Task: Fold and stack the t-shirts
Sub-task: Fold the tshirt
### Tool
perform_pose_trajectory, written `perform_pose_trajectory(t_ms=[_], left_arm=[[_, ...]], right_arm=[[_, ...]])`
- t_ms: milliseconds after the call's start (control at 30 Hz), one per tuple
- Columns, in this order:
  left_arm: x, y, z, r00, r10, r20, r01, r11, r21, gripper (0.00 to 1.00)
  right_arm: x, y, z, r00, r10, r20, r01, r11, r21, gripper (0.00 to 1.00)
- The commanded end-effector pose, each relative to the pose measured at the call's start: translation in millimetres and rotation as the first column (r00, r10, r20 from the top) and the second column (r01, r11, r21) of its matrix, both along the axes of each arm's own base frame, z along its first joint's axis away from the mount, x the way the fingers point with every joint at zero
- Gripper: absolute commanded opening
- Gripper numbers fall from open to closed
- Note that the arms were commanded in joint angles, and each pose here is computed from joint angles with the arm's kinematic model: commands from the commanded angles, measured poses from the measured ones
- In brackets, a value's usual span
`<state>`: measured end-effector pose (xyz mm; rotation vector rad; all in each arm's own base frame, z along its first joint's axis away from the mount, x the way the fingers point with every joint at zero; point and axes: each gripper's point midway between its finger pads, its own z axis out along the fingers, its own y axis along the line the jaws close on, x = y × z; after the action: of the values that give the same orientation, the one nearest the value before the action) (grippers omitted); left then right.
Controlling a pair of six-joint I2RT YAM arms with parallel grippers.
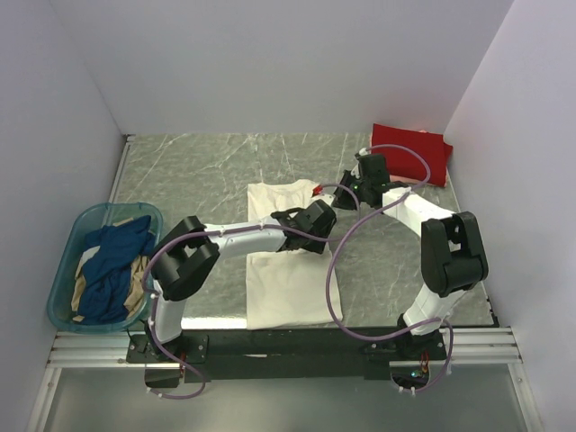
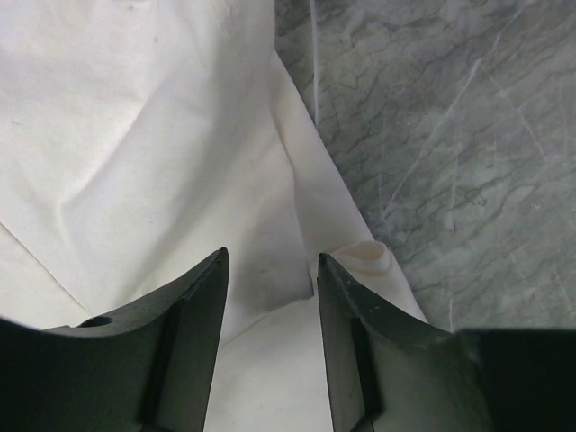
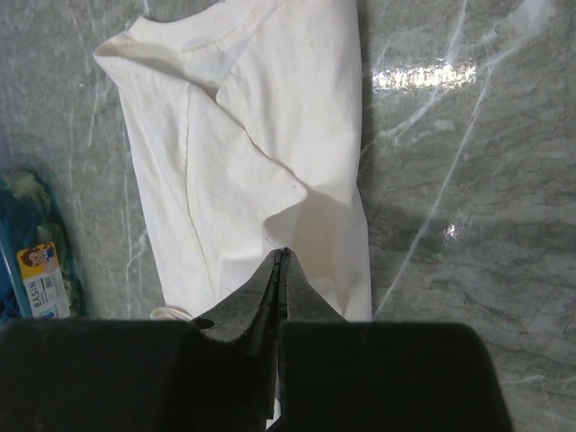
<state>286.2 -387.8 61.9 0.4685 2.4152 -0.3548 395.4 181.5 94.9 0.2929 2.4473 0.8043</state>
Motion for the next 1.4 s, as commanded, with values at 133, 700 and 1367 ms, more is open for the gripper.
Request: perform_pose_trajectory(t_ms=[133, 700, 1367], left_arm=[[6, -12, 11, 0.998, -0.007, 0.06, 0.006, 1.0, 0.016, 0.43], [-2, 40, 36, 0.967, 0.192, 0.166, -0.175, 0.978, -0.111, 0.01], [7, 104, 27, 0.909, 0.4, 0.115, -0.37, 0.903, -0.217, 0.02]], right_arm=[[11, -2, 3, 1.0, -0.011, 0.026, 0.01, 1.0, 0.026, 0.0], [17, -30, -10, 0.993, -0.117, 0.023, 0.118, 0.988, -0.098, 0.0], [44, -7, 29, 0.993, -0.083, 0.084, 0.097, 0.979, -0.177, 0.04]])
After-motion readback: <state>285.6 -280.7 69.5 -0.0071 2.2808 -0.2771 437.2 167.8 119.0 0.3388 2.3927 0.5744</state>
